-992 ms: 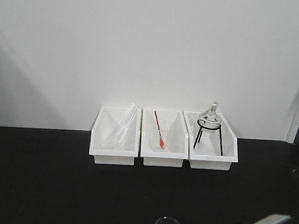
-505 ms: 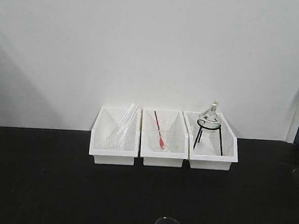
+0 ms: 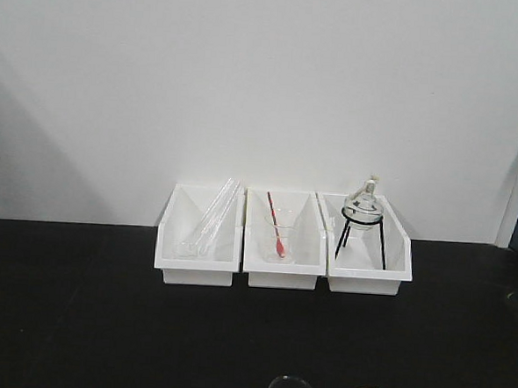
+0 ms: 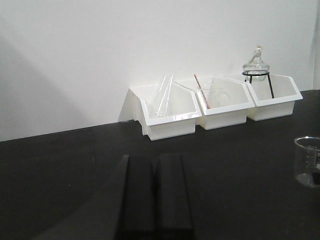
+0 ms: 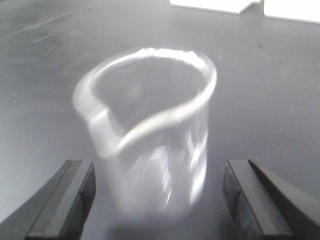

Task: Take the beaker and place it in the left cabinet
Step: 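Lower the right gripper toward the clear glass beaker on the bench, then close the right gripper around the beaker and lift it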

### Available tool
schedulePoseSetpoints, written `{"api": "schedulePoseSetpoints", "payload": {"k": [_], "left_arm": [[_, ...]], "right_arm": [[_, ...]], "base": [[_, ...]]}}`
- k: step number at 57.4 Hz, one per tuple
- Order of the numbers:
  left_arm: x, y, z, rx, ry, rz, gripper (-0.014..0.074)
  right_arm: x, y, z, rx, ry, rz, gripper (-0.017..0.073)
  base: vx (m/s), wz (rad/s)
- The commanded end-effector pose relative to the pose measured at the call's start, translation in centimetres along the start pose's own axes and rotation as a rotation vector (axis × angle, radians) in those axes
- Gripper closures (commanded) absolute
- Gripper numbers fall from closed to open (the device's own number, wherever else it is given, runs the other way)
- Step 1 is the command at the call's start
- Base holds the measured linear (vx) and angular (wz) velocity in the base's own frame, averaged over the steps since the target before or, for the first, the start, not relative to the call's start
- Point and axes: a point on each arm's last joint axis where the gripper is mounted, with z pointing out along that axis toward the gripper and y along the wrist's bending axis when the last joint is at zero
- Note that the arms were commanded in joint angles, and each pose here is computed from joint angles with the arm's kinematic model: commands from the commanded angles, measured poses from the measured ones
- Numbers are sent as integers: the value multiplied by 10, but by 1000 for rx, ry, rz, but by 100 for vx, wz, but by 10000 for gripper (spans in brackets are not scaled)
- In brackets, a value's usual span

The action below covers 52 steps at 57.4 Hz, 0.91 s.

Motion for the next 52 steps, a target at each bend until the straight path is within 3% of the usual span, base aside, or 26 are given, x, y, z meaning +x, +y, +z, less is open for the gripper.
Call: {"api": "schedulePoseSetpoints", "payload": {"k": [1,22,27,33,40,52], "left_arm": [[-3,0,-1,-4,-85,-12,593],[-3,0,-1,-4,-85,-12,593],[-3,0,-1,-4,-85,-12,593],[-3,0,-1,-4,-85,-12,593],[-3,0,-1,-4,-85,-12,593],[-3,0,-1,-4,-85,-12,593]], "right_arm": [[-40,0,9,-28,-291,-36,-11],[-50,-3,43,-32,-362,-58,32],[-51,-6,43,6,-371,-42,120],[-50,-7,42,28,-368,-29,307],[-60,-4,39,-7,-389,-19,575],[-110,-2,22,-29,-429,77,564]], "base": [[0,0],[0,-1],[0,0],[0,0],[0,0],[0,0]]}}
